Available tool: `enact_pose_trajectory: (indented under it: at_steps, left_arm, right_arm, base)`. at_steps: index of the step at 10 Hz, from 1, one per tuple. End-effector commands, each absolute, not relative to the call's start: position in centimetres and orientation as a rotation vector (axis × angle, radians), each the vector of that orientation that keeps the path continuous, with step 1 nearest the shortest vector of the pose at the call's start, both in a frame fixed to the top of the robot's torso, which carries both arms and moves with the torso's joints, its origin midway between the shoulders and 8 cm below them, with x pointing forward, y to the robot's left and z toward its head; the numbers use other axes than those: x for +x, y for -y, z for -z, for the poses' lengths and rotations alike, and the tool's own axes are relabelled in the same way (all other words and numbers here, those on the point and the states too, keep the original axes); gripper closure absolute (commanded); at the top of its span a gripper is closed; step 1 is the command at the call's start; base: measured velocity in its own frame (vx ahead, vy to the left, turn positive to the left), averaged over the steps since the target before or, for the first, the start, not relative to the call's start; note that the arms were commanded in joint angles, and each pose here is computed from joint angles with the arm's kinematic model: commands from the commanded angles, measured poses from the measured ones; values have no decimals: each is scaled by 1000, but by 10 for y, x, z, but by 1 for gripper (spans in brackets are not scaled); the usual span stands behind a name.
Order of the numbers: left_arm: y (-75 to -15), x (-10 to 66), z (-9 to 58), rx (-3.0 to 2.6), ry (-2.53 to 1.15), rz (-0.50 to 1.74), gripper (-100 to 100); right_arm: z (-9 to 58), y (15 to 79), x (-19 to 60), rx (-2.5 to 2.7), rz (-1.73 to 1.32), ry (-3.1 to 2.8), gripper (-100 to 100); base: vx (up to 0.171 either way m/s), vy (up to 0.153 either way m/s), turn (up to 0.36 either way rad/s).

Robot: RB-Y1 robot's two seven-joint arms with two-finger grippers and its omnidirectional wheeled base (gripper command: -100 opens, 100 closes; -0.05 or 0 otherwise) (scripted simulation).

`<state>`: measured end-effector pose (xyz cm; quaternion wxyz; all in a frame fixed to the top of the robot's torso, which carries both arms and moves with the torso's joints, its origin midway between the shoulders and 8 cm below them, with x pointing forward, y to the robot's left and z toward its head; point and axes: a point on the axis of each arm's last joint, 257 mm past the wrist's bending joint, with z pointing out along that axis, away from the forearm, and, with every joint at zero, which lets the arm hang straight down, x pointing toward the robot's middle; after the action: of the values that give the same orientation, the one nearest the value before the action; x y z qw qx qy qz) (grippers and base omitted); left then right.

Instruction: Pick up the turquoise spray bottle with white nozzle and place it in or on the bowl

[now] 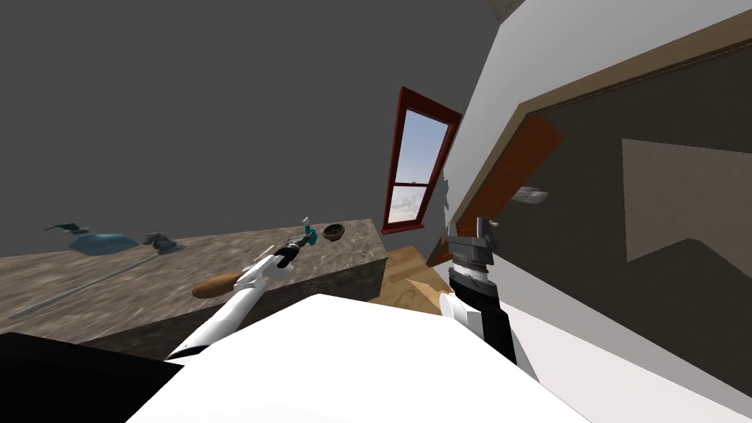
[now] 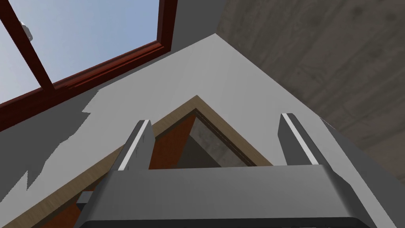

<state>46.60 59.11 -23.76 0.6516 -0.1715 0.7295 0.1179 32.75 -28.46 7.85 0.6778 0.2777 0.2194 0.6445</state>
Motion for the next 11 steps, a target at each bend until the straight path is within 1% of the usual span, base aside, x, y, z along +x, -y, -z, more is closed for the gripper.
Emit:
enact_pose_trajectory:
  at_steps: [1,2,4,11]
  left_arm:
    - [-587,466,232,-370,-1639,-245,-100]
    - [-587,466,233,-357,-1643,-257,-100]
    - [-587,464,227,-338,-1625,-232,-100]
    - [-587,464,228,-329,-1628,-240,-100]
  right_arm:
    - [-79,285,327,624,-1448,-493,0]
    - [-79,285,327,624,-1448,-493,0]
    - [-79,285,327,624,-1448,-493,0]
    - [-79,285,328,624,-1448,-493,0]
  base:
    - [45,-58,169]
    - [7,-9,27]
    - [46,-59,172]
    - [-2,2,-7]
